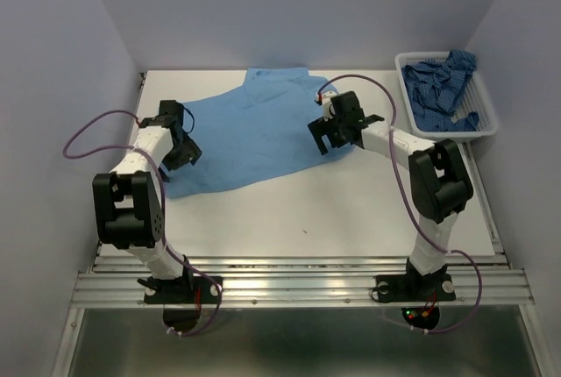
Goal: Fold and stack the long sleeve shirts
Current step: Fold the shirt
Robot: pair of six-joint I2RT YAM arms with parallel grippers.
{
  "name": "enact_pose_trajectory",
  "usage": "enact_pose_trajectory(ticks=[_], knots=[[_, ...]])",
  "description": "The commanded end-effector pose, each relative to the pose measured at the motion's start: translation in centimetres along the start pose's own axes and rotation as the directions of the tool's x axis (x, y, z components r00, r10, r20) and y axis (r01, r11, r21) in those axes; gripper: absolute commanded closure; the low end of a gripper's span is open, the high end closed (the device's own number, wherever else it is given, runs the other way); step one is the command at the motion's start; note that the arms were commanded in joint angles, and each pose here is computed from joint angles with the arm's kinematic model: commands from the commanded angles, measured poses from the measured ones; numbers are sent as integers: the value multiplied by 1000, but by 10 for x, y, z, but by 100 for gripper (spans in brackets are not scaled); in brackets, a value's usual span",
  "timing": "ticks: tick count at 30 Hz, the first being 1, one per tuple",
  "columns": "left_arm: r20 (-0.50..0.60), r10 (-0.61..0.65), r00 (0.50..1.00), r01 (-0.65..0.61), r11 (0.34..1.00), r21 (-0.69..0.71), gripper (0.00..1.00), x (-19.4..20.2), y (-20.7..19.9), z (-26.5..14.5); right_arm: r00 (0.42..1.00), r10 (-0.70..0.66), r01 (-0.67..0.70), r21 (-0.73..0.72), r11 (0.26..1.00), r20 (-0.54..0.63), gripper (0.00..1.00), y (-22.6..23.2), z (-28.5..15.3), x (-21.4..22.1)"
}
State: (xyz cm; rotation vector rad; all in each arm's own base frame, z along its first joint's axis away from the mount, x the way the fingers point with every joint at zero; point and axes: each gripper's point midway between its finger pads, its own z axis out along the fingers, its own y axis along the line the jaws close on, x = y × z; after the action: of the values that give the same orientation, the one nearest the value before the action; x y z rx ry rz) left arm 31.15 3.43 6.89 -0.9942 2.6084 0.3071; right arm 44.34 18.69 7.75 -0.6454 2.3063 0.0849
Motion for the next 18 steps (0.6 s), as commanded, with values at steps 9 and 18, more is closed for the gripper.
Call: enact_pose_trajectory(ticks=[9, 18], knots=[[102, 7, 995, -48, 913, 405, 1, -19, -123, -24, 984, 167, -164, -48, 985, 64, 0, 13, 45, -23], [45, 142, 989, -148, 920, 363, 1, 34, -146, 8, 935, 351, -347, 82, 934, -54, 0, 12, 18, 62]])
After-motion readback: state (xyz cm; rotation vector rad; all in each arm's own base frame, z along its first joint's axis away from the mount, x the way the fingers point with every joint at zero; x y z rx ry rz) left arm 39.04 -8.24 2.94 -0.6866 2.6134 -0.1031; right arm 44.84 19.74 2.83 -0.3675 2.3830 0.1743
